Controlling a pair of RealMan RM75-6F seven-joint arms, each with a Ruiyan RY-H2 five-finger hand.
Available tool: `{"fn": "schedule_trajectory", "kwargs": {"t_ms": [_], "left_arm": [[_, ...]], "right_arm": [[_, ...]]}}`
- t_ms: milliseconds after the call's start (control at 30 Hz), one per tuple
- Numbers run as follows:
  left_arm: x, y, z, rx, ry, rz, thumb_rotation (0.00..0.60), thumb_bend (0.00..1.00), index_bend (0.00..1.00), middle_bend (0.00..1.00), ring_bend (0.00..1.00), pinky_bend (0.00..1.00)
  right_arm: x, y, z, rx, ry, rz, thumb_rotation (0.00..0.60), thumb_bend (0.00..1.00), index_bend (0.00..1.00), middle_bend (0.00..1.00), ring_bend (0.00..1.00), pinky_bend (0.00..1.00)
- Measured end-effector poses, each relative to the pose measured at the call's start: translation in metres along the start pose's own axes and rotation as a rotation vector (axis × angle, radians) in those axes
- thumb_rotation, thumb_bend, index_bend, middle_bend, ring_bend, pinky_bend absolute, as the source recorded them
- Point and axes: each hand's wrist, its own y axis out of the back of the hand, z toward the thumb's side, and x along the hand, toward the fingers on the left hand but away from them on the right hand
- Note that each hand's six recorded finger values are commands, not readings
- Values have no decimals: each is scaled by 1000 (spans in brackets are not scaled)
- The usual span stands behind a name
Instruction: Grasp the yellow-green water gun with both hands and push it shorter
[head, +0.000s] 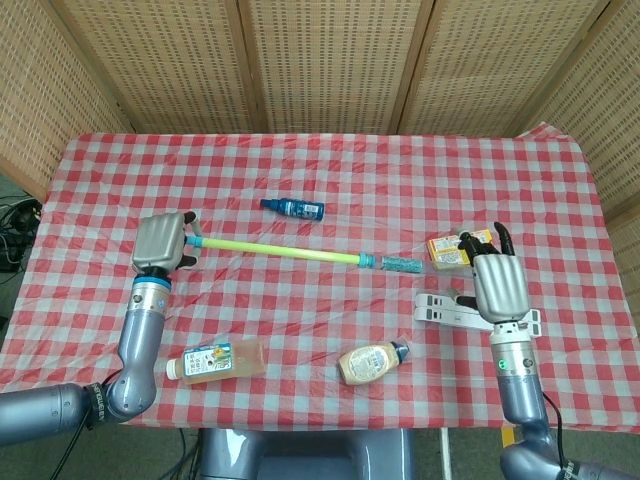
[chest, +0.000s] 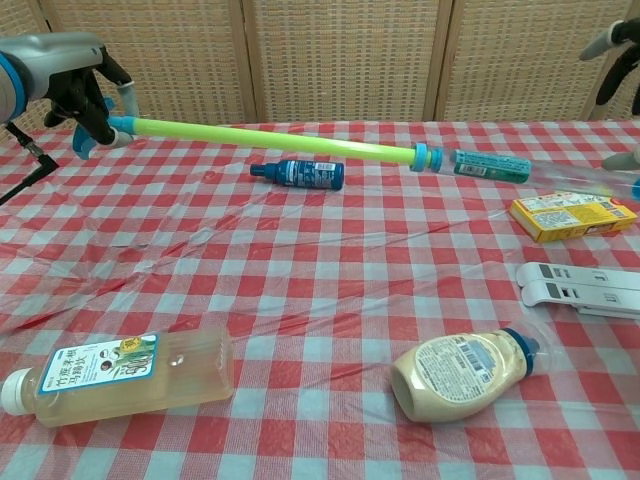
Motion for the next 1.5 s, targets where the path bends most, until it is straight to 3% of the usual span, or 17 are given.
{"fn": "schedule_trajectory", "kwargs": {"t_ms": [333,500,600,1000,1500], "left_arm": [[1,7,-7,-4,23,11,600,658,843,944,886,765],[0,7,-10,-10,29,10,600,658,842,944,886,765],[1,7,-13,-16,35,11,600,658,843,944,886,765],[1,9,-19,-32,44,26,600,661,844,944,886,765],[8,12,-25,-74,100,48,600,687,853,953,894,788]], "right_arm": [[-5,-12,-13,6,-65,30,600,221,293,817,827,353],[-5,-16,-16,9,-76,32,600,247,339,960,958,591],[-4,-18,-17,5,-83,36,600,272,379,998,996,647],[-1,-36,-20,1,-116,97,600,284,422,1000,1000,650],[0,-35,-27,-14,-122,86,600,287,422,1000,1000,649]]}}
